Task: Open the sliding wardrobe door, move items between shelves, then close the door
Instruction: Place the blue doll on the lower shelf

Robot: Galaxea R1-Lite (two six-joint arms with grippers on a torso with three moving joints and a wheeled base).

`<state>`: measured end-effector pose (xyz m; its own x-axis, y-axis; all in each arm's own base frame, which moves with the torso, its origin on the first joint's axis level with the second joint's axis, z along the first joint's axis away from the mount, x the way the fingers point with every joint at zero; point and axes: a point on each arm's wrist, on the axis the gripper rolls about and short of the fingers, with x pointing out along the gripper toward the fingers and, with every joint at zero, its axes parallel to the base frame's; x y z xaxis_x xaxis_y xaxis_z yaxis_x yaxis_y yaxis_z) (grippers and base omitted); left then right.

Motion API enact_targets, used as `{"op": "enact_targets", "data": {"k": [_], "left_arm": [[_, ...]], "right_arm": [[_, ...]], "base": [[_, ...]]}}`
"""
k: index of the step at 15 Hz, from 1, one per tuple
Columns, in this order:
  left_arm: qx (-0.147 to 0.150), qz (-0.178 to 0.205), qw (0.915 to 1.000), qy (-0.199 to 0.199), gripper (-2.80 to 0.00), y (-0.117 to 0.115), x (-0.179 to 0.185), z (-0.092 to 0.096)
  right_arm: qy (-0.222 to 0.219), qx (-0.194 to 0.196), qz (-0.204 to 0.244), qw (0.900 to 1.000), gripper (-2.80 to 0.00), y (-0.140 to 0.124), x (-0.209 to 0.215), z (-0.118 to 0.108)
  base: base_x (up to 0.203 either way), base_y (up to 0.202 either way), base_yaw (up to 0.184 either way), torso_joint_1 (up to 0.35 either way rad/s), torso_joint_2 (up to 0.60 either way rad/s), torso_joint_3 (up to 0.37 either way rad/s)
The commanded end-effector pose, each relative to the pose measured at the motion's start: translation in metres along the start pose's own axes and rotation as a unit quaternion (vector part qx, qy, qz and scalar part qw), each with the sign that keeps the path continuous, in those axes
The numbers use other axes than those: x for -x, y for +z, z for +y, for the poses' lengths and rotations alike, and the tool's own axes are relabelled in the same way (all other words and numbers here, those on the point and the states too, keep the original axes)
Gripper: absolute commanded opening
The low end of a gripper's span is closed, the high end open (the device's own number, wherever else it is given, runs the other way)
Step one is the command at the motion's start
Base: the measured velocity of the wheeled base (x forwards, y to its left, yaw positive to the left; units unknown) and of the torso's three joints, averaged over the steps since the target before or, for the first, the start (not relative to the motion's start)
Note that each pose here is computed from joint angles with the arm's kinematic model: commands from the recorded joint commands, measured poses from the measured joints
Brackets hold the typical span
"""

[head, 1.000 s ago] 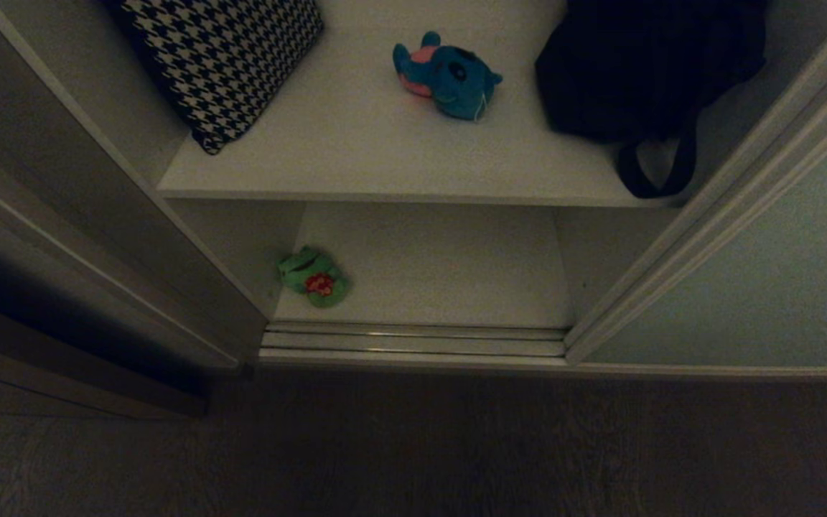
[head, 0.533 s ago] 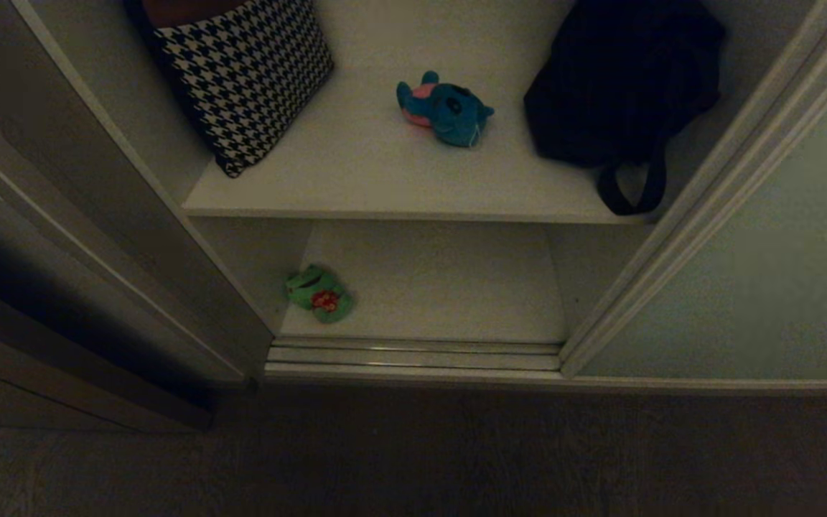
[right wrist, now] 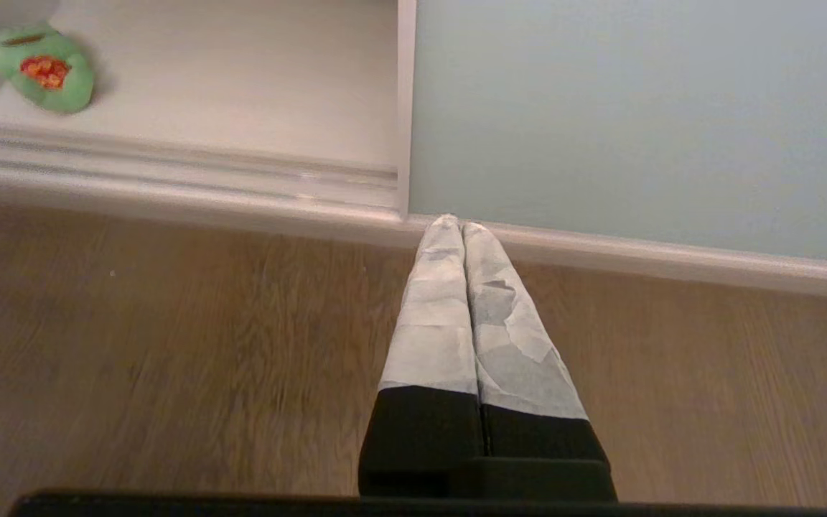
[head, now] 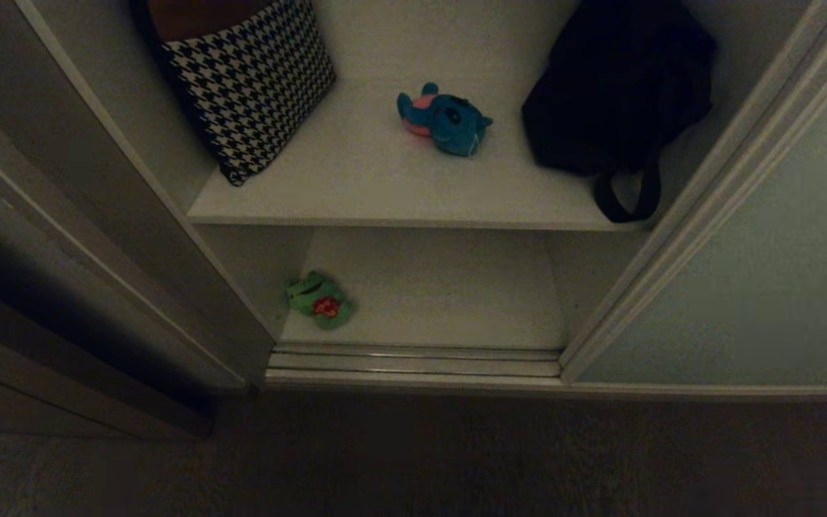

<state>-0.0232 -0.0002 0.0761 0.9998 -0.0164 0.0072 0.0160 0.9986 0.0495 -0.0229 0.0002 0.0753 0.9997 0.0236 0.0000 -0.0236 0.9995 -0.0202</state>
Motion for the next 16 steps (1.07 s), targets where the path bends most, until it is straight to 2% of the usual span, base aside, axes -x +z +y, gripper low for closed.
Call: {"op": "enact_targets", "data": {"k": [1, 9, 13, 14, 16], "left_arm": [[0.0, 0.001, 1.0, 0.0, -2.8, 0.0, 0.0, 0.0], [0.0, 0.002, 1.0, 0.0, -2.8, 0.0, 0.0, 0.0], [0.009, 0.003, 0.9999, 0.007, -2.8, 0.0, 0.0, 0.0], [0.009, -0.005, 0.9999, 0.007, -2.8, 0.002, 0.0, 0.0], [0.009, -0.06, 0.998, 0.017, -2.8, 0.022, 0.005, 0.002]], "right_arm": [[0.0, 0.0, 0.0, 1.0, -2.8, 0.0, 0.0, 0.0], [0.0, 0.001, 0.0, 1.0, -2.8, 0.0, 0.0, 0.0], [0.0, 0.001, 0.0, 1.0, -2.8, 0.0, 0.0, 0.0], [0.0, 0.0, 0.0, 1.0, -2.8, 0.0, 0.0, 0.0], [0.0, 0.0, 0.0, 1.0, -2.8, 0.0, 0.0, 0.0]], "base": [[0.155, 0.0, -0.002, -0.003, -0.01, 0.012], [0.184, 0.0, 0.001, 0.004, 0.0, 0.002], [0.0, 0.0, 0.0, 0.0, 0.0, 0.0], [0.0, 0.0, 0.0, 0.0, 0.0, 0.0], [0.0, 0.0, 0.0, 0.0, 0.0, 0.0]]}}
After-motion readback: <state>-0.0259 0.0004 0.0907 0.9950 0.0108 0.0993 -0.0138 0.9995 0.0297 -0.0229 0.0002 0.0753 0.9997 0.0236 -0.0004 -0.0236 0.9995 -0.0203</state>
